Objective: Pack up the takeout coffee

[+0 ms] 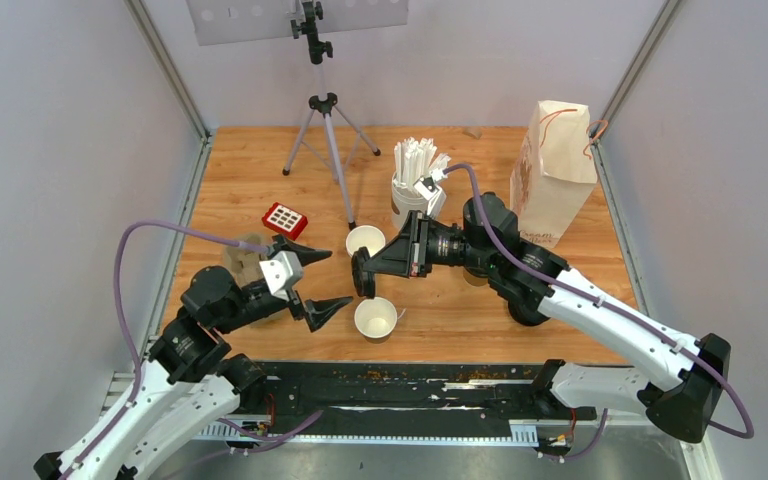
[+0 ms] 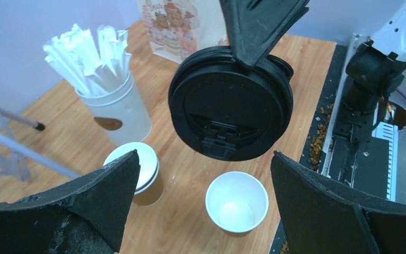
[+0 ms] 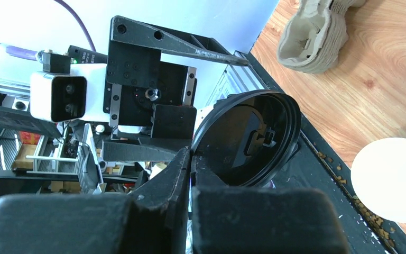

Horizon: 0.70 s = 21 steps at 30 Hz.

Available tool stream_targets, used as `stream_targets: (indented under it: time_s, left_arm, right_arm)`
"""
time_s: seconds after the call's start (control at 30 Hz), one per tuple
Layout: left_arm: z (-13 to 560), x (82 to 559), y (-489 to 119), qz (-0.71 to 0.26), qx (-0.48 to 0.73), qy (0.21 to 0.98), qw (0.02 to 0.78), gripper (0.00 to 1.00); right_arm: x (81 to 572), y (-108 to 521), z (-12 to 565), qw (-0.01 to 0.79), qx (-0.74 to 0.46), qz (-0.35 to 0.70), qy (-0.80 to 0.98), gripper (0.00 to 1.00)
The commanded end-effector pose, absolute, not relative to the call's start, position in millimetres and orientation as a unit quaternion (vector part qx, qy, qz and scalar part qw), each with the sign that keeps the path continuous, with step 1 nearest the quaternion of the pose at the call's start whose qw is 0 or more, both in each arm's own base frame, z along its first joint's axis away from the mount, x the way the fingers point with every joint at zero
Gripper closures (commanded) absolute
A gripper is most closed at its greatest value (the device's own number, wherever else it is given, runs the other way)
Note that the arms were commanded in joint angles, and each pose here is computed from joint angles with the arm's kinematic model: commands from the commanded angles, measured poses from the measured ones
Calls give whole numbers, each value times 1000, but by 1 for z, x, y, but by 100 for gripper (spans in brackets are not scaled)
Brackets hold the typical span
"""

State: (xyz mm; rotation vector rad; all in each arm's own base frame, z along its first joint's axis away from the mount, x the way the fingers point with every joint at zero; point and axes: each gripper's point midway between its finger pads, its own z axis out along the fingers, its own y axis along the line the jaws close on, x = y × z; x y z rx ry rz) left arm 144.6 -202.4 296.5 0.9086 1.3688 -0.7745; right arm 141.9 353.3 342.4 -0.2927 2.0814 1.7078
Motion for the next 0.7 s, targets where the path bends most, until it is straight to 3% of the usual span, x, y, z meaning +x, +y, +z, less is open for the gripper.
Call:
stream_targets:
  time_s: [0.0, 0.33, 0.67]
  left_arm:
    - [321, 137, -218, -353, 442, 519, 642, 0]
    - [313, 132, -231, -348, 505, 474, 631, 0]
    - [307, 145, -231, -320, 506, 481, 640, 0]
  right_arm:
    - [138, 356, 360, 221, -106, 643, 725, 100]
    - [139, 360, 357, 213, -108, 648, 724, 100]
    - [135, 360, 358, 207, -114, 653, 720, 100]
